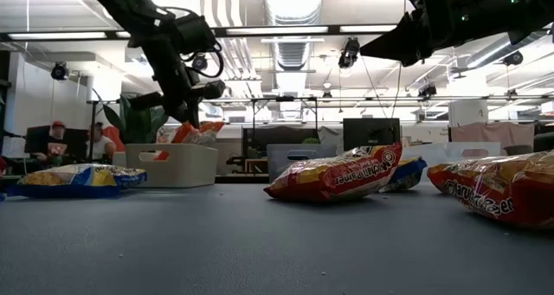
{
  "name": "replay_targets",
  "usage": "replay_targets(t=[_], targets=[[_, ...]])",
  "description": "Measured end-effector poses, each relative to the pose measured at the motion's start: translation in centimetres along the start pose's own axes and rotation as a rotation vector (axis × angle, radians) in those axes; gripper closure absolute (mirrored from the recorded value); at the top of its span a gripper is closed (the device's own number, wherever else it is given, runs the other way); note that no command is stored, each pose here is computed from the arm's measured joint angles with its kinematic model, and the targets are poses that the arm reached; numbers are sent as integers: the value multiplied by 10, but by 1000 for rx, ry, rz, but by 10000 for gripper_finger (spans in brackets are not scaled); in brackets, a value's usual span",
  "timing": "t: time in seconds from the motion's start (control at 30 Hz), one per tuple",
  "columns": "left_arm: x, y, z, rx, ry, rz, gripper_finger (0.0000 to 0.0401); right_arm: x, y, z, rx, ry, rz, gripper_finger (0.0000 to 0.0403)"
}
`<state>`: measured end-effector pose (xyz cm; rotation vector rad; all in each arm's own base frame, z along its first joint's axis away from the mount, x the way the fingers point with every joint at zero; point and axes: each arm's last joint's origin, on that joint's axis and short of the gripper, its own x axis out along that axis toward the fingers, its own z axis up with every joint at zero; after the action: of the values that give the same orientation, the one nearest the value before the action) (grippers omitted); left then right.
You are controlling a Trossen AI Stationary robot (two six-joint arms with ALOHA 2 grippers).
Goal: Sort Maruchan noodles
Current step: Put the orange noodle pack into the gray bin, then put the red noodle pack into the transparent bin
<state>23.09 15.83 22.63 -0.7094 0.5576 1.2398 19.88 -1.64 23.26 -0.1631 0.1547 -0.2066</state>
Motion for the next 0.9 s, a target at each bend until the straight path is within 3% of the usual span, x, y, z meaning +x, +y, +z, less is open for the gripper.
replay_targets(t=[0.23,0.67,0.9], targets=[[1,0,0,-1,-1,-1,396,0,0,0,-1,0,0,394],[1,-2,2,-11,-14,-20,325,0,0,0,-4,0,0,394],[-6,-6,1,90,21,-97,319,0,0,0,-11,0,0,394]])
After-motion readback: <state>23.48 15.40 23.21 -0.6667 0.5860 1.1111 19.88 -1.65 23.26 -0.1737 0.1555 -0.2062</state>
